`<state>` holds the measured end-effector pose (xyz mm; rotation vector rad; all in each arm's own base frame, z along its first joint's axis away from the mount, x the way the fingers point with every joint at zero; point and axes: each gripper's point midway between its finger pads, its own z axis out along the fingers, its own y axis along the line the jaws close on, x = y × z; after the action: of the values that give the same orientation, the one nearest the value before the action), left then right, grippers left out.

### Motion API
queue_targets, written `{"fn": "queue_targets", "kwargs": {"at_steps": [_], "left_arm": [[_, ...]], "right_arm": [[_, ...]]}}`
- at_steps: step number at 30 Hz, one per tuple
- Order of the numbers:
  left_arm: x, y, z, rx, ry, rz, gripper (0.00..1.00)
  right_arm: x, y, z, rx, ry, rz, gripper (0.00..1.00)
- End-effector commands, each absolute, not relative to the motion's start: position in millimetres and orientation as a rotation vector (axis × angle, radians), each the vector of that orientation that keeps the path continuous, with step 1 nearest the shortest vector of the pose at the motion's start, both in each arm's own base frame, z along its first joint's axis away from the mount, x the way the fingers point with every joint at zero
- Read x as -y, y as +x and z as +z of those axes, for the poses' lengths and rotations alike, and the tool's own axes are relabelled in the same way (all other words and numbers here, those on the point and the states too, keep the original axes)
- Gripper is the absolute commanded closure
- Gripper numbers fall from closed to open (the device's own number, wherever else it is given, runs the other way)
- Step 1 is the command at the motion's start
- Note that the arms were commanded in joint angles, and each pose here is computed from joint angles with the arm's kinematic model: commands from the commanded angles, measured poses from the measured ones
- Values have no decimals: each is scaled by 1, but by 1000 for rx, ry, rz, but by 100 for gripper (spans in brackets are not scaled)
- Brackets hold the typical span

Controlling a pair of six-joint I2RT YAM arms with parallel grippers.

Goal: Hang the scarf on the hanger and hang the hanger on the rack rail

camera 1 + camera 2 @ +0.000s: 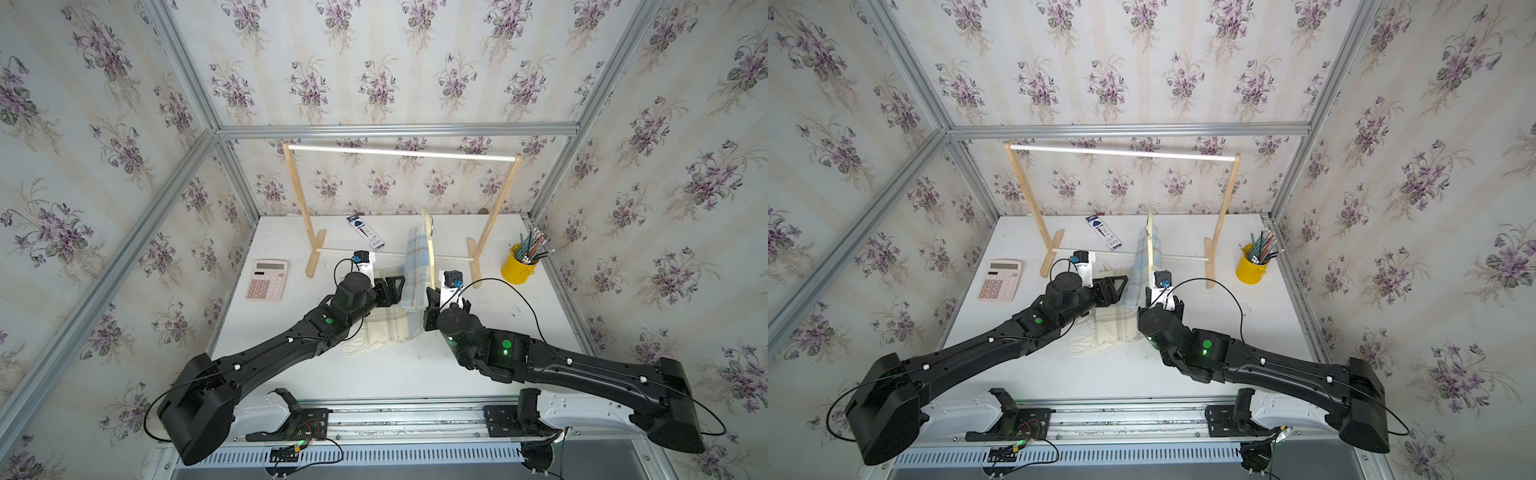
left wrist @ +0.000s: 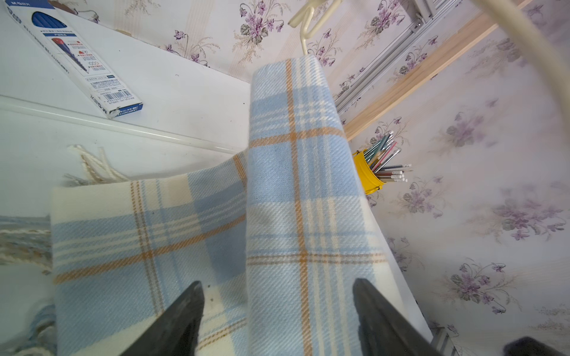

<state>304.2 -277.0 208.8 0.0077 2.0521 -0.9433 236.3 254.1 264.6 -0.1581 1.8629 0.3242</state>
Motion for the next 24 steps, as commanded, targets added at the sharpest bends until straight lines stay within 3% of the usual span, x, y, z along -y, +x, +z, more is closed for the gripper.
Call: {"fn": "queue_targets", "kwargs": {"at_steps": [1, 5, 14, 15, 24], "left_arm": [[285, 310, 223, -1995, 13, -1062, 22], [290, 332, 212, -2005, -13, -1185, 21], [295, 375, 169, -1794, -193, -1781, 16], [295, 377, 166, -1800, -193, -1790, 13], [294, 364, 194, -1782, -55, -1679, 12]], "right_arm": [[-261, 241, 292, -1800, -175, 362, 100], [-263, 243, 294, -1804, -189, 371, 100], [-266, 244, 275, -1846, -204, 383, 100], [-265, 244, 276, -1846, -204, 384, 100], [-264, 246, 269, -1859, -203, 382, 100]]}}
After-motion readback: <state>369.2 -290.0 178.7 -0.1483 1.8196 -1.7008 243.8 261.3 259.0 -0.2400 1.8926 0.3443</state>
